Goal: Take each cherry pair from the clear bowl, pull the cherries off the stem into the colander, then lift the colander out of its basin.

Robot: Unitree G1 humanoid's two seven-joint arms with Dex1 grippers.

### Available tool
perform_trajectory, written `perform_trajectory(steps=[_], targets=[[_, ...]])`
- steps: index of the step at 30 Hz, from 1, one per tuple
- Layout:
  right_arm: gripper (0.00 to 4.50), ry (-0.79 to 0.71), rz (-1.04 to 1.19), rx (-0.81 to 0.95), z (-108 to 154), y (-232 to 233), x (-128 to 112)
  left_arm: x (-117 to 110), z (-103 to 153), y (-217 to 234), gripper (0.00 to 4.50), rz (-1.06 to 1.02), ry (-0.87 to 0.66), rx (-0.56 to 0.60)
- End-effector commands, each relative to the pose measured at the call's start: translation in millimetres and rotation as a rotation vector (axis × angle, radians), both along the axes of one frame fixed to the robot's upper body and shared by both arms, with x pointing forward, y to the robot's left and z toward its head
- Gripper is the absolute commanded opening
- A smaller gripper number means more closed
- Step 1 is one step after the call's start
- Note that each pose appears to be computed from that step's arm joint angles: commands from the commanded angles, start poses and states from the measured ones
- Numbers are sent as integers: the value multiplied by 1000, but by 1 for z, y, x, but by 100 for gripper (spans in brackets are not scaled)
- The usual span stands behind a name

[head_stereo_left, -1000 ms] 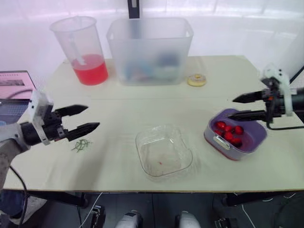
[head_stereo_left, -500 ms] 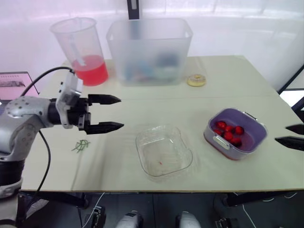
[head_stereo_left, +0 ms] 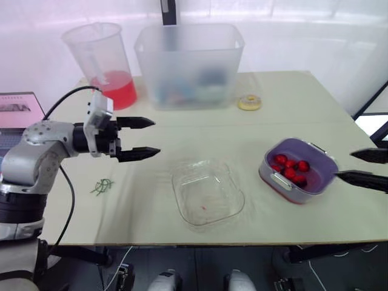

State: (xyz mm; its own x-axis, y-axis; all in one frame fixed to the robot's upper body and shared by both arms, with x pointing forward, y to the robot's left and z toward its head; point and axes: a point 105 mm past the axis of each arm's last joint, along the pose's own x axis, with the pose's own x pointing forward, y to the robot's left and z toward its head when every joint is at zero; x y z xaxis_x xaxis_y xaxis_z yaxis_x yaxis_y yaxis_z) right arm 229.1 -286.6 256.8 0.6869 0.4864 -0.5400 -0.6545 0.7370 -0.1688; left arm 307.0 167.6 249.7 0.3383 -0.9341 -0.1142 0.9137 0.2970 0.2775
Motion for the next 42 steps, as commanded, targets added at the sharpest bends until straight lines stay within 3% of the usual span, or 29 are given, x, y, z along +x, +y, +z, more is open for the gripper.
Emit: perform_trajectory(steps=[1, 8, 12, 23, 26, 30, 41, 42], targets=[[450, 23, 111, -57, 9, 26, 1, -5, 3, 2, 445, 18, -46, -11], [450, 48, 130, -113, -13, 66, 19, -5, -6, -3, 445, 39, -47, -49], [450, 81, -73, -84, -20, 57, 38, -7, 4, -6, 445, 34, -32, -135], [450, 221, -155, -155, -69, 63, 44, -7, 5, -6, 445, 56, -51, -115], [369, 220, -168, -163, -77, 61, 49, -7, 6, -5, 450, 58, -54, -110], [172, 232, -149, -172, -85, 65, 49, -6, 7, -5, 450, 62, -61, -107], [172, 196, -147, -202, -82, 66, 54, -6, 6, -7, 450, 64, -67, -103], [121, 194, -146, -204, -81, 66, 54, -6, 5, -7, 450, 64, -67, -102]])
